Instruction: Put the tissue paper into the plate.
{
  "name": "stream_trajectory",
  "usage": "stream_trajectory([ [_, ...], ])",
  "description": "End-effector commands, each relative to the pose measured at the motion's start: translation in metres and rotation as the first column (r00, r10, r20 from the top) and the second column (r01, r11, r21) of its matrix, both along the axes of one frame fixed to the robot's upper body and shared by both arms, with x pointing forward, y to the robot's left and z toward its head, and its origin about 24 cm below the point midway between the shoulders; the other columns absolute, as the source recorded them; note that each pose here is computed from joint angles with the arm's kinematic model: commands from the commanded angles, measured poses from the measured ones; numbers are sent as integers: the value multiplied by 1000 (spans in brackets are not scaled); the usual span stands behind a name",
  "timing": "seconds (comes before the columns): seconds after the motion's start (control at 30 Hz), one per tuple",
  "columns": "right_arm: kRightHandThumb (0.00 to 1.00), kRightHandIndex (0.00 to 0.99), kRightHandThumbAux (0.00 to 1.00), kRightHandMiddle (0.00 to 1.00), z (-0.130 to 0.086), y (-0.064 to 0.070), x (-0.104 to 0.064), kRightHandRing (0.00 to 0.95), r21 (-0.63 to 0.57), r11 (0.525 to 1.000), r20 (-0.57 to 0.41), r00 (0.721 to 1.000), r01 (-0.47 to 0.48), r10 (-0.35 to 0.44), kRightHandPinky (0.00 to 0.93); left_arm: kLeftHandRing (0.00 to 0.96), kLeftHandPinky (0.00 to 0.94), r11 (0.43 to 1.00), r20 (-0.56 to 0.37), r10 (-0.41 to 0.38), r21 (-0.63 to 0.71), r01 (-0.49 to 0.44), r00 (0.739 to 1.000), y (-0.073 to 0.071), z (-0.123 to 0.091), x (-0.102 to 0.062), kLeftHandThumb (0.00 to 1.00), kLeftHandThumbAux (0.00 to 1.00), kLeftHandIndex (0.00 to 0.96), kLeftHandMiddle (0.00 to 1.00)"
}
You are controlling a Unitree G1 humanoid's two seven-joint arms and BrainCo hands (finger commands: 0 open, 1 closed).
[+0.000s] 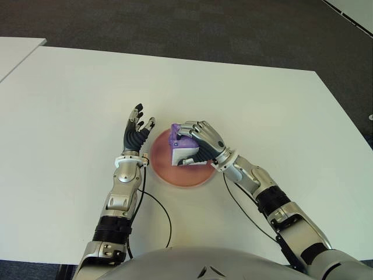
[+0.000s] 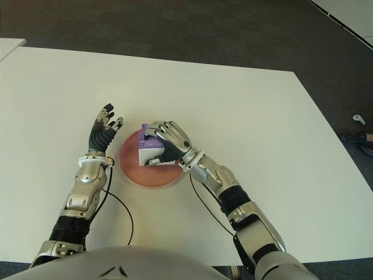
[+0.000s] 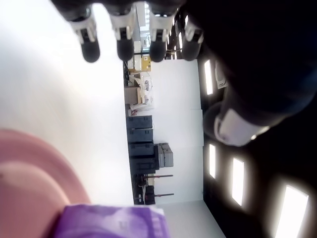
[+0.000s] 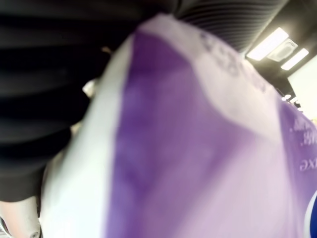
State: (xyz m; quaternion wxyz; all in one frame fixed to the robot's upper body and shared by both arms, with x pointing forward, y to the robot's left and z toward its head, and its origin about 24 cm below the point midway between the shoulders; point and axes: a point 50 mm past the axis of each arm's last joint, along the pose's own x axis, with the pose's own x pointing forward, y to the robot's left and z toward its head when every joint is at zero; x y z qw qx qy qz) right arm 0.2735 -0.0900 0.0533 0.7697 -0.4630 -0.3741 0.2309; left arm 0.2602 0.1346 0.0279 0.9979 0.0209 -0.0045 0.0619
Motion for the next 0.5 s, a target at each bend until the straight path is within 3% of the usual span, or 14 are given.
stream_trajectory([
  [0.03,749,443,704,848,-13,1,1,857,-29,999,-36,999,15,-16,840,0,0,1000,-51,3,1,-3,999,4,-11,-2,0,595,0,0],
  [0.3,748,443,703,841,-25,3,0,847,-107,994,-94,996,-4,-6,841,0,0,1000,-106,-3,22,5,994,21,-38,6,0,589,0,0],
  [0.5,729,443,704,806,-30,1,-1,799,-151,988,-153,988,-40,17,786,0,0,998,-84,-7,57,12,996,24,-42,8,0,549,0,0],
])
